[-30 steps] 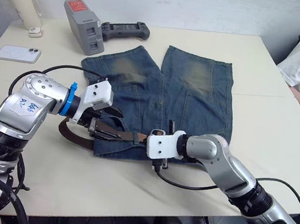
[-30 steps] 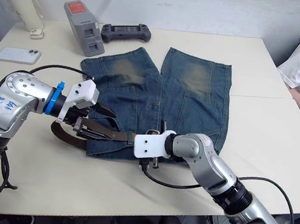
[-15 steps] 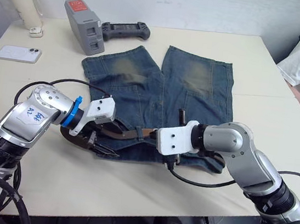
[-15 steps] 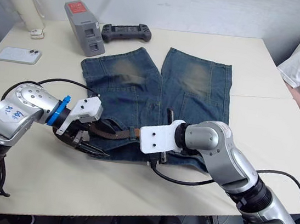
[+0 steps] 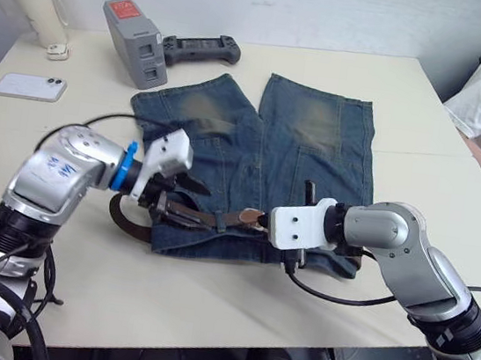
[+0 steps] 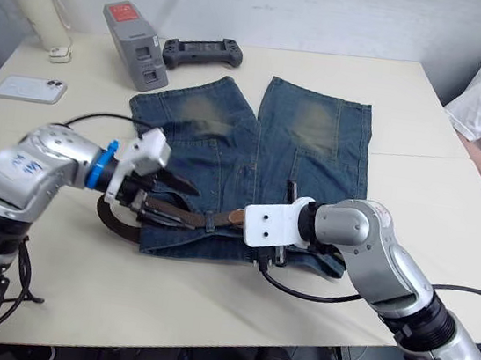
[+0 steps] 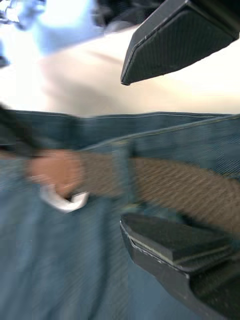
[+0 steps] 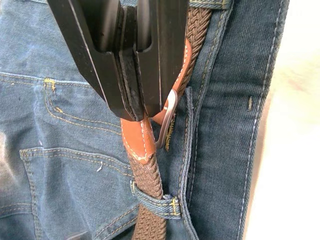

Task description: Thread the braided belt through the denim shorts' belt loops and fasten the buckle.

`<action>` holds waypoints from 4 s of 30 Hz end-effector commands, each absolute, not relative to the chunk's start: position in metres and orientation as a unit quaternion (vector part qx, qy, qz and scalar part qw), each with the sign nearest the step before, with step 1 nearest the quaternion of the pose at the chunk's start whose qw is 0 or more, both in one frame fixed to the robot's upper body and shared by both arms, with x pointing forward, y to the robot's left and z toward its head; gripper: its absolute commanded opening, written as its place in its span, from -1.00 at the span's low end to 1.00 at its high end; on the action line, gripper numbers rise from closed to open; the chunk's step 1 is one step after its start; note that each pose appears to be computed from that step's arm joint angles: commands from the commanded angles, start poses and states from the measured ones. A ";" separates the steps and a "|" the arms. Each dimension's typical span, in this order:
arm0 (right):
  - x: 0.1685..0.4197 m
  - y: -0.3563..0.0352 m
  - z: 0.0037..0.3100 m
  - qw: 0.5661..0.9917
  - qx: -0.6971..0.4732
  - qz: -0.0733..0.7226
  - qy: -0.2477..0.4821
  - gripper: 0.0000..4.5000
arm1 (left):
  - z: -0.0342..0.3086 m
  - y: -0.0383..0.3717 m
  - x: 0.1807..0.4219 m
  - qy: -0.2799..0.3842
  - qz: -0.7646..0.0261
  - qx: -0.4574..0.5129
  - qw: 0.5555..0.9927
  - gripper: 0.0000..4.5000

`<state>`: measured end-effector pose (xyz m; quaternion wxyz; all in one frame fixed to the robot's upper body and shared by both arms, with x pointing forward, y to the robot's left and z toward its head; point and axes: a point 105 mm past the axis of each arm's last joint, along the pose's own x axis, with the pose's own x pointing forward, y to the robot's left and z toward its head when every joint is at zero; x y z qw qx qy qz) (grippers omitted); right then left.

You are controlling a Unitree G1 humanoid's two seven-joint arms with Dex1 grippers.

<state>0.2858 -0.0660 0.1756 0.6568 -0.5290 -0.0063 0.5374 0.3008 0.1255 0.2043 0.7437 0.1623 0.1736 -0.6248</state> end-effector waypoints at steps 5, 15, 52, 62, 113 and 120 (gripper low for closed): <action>0.280 -0.073 0.186 0.660 -0.538 0.523 -0.019 -0.99 | 0.186 0.151 0.327 0.200 -0.552 0.233 0.775 1.00; 0.278 -0.075 0.185 0.668 -0.529 0.523 -0.013 -1.00 | 0.203 0.149 0.370 0.164 -0.489 0.169 0.840 0.19; 0.287 -0.196 0.240 0.718 -0.599 0.352 0.036 -1.00 | 0.134 0.172 0.382 0.240 -0.542 0.372 0.714 -0.97; 0.291 -0.197 0.252 0.726 -0.598 0.338 0.009 -1.00 | 0.132 0.170 0.377 0.238 -0.552 0.355 0.716 -0.97; 0.248 -0.145 0.212 0.794 -0.391 0.458 0.080 -1.00 | 0.187 0.078 0.322 0.125 -0.668 0.228 0.697 0.96; 0.249 -0.147 0.212 0.793 -0.400 0.452 0.082 -1.00 | 0.201 0.098 0.350 0.136 -0.607 0.220 0.751 0.96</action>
